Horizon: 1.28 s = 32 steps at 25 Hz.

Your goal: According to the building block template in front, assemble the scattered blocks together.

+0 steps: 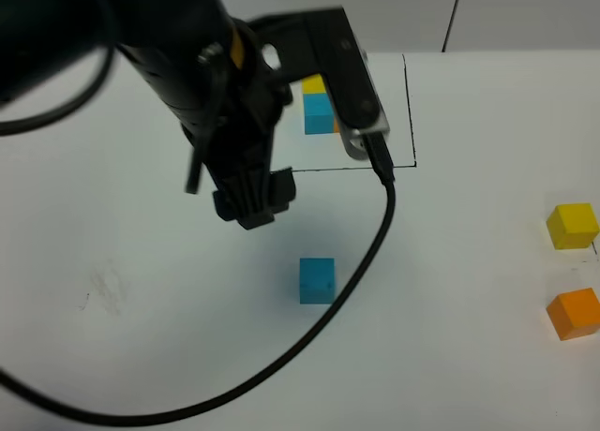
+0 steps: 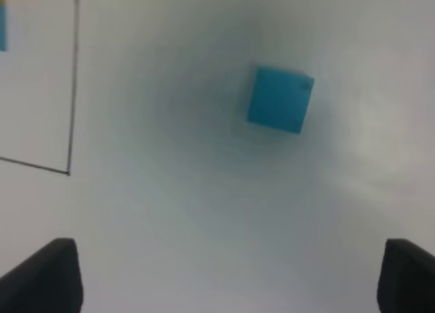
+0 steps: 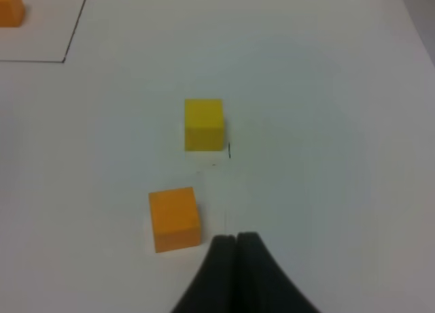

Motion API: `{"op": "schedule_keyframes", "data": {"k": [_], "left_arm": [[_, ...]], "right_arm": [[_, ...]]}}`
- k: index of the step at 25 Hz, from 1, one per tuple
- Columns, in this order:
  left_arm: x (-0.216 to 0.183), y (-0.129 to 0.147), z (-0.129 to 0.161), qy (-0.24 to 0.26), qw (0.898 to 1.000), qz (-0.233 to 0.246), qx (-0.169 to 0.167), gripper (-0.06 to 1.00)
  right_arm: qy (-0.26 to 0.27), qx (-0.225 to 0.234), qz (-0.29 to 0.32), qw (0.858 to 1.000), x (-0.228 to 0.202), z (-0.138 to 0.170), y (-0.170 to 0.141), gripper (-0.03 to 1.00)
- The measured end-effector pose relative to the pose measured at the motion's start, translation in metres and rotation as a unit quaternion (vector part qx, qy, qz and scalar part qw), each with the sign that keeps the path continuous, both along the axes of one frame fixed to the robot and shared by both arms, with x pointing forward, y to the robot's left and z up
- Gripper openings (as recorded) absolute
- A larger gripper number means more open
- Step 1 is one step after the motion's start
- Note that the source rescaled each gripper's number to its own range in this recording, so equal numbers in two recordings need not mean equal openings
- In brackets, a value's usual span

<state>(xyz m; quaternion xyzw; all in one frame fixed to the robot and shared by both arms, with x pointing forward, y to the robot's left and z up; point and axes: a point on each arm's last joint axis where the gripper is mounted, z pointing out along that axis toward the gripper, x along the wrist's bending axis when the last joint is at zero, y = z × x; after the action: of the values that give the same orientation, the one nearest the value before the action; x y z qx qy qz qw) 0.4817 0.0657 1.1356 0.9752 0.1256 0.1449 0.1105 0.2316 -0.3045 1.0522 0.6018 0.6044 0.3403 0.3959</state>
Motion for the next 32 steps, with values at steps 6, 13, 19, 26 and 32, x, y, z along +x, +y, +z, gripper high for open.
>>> {"op": "schedule_keyframes", "data": {"k": [6, 13, 19, 26, 32], "left_arm": [[-0.054, 0.069, 0.083, -0.114, 0.986, 0.079, -0.093, 0.83], [-0.140, 0.171, 0.109, -0.214, 0.954, 0.131, -0.165, 0.83], [-0.208, 0.242, 0.075, -0.261, 0.931, 0.138, -0.216, 0.83], [-0.228, 0.251, 0.016, -0.203, 0.939, 0.139, -0.239, 0.83], [-0.223, 0.234, -0.030, -0.112, 0.959, 0.145, -0.215, 0.81]], "right_arm": [[0.000, 0.000, 0.000, 1.000, 0.000, 0.000, 0.000, 0.00], [0.000, 0.000, 0.000, 1.000, 0.000, 0.000, 0.000, 0.00], [0.000, 0.000, 0.000, 1.000, 0.000, 0.000, 0.000, 0.00], [0.000, 0.000, 0.000, 1.000, 0.000, 0.000, 0.000, 0.00], [0.000, 0.000, 0.000, 1.000, 0.000, 0.000, 0.000, 0.00]]}}
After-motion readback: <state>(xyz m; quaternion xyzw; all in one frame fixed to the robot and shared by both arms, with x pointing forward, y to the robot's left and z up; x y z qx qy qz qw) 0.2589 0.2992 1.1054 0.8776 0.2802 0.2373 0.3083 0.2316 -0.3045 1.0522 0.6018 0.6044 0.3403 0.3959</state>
